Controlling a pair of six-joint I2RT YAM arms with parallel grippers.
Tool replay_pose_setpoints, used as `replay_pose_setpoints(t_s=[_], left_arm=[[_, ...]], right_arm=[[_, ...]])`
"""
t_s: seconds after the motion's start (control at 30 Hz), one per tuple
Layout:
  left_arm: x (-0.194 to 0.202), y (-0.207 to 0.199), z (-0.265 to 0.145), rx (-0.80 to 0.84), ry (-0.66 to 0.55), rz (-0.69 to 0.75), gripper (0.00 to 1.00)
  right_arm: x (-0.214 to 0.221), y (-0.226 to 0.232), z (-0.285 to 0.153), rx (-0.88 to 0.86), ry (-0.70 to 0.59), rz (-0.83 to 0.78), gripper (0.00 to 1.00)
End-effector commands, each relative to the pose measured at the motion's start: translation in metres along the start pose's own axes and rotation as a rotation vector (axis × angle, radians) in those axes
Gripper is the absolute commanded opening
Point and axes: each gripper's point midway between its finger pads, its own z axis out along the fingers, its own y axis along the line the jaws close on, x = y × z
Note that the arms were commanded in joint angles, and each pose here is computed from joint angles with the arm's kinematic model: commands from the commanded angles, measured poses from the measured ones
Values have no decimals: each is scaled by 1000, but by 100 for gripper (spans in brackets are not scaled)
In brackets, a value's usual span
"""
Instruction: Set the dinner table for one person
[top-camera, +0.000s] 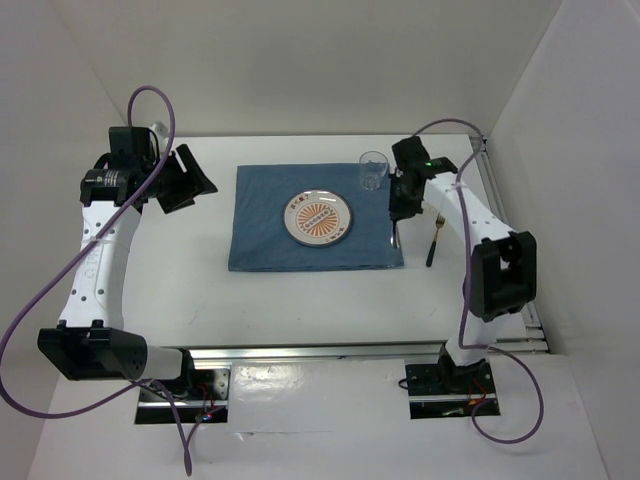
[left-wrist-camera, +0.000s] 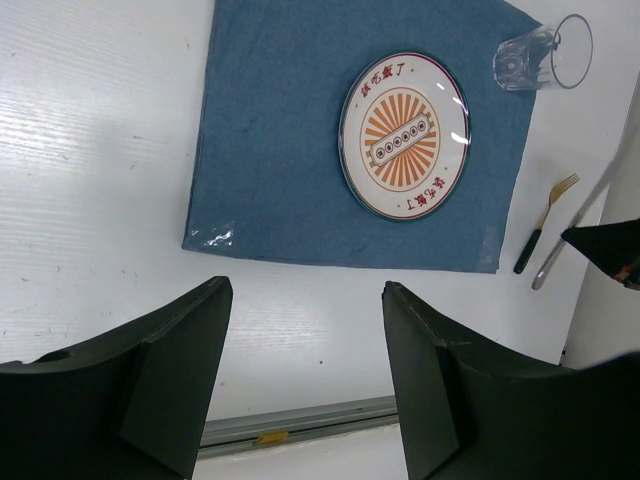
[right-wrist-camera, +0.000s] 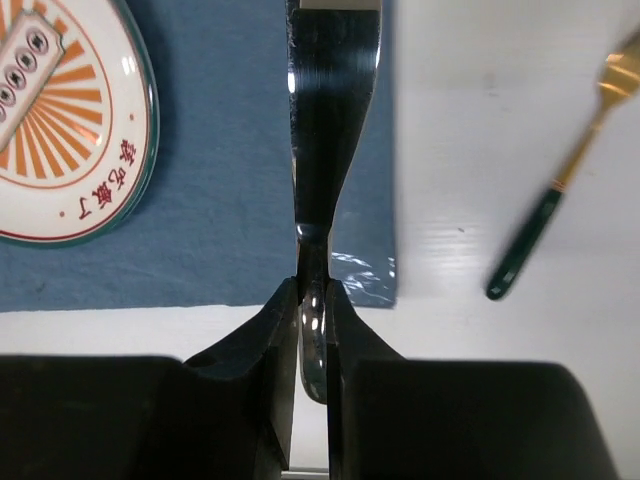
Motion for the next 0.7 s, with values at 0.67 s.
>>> replay_pose_setpoints(t_s=[0.67], left_arm=[[-7,-2,-13,-10,-49,26,75]], right_arm=[[22,41,106,-32,216,-93,0]])
